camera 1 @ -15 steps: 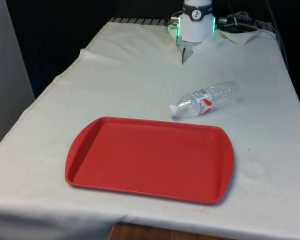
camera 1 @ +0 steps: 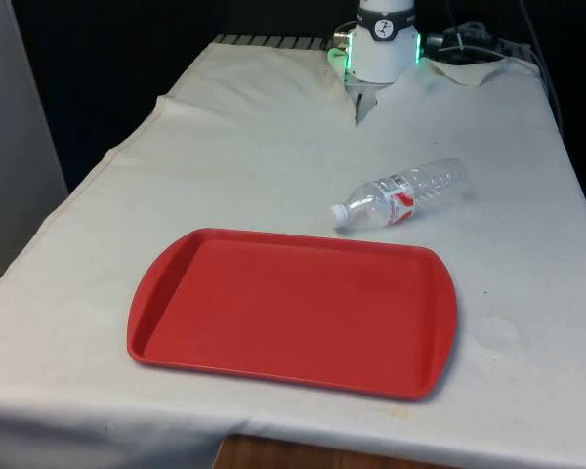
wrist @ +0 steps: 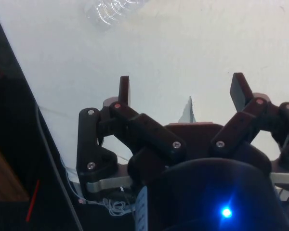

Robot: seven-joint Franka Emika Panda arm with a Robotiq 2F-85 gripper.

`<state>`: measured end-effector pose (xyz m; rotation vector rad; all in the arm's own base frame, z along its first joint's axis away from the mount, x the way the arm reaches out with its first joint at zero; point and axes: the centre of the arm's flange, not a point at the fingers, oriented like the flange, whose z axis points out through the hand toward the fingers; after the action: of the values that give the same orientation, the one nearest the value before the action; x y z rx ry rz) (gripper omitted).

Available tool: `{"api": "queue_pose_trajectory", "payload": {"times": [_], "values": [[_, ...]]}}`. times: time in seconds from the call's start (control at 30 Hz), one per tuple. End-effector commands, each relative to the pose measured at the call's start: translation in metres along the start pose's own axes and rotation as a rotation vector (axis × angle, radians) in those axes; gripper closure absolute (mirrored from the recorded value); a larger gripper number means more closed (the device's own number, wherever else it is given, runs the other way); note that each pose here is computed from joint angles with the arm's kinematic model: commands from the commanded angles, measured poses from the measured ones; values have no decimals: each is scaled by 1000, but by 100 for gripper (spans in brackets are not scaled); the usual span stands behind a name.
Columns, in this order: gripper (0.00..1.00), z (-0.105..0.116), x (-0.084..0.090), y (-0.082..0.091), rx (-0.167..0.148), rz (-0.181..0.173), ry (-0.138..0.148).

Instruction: Place the bottle upright on the tray.

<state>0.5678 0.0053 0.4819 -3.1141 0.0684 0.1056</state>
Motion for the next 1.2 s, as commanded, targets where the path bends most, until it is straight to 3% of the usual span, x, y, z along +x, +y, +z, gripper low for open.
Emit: {"api": "queue_pose_trajectory", "payload": {"times": [0.0, 0.03, 0.33, 0.37, 0.4, 0.6, 0.67, 0.73, 0.9, 0.93, 1.17], "values": [[0, 1, 0, 0, 1, 13, 2], [0, 1, 0, 0, 0, 6, -1], [0, 7, 2, 1, 2, 85, -5], [0, 6, 1, 1, -2, 71, -10], [0, 8, 2, 1, 2, 99, -7], [0, 12, 2, 1, 1, 142, -13], [0, 12, 2, 1, -4, 138, -20], [0, 15, 3, 1, 0, 171, -18], [0, 19, 3, 2, -1, 212, -24], [0, 18, 2, 2, -7, 203, -29], [0, 23, 4, 2, -4, 269, -32]]}}
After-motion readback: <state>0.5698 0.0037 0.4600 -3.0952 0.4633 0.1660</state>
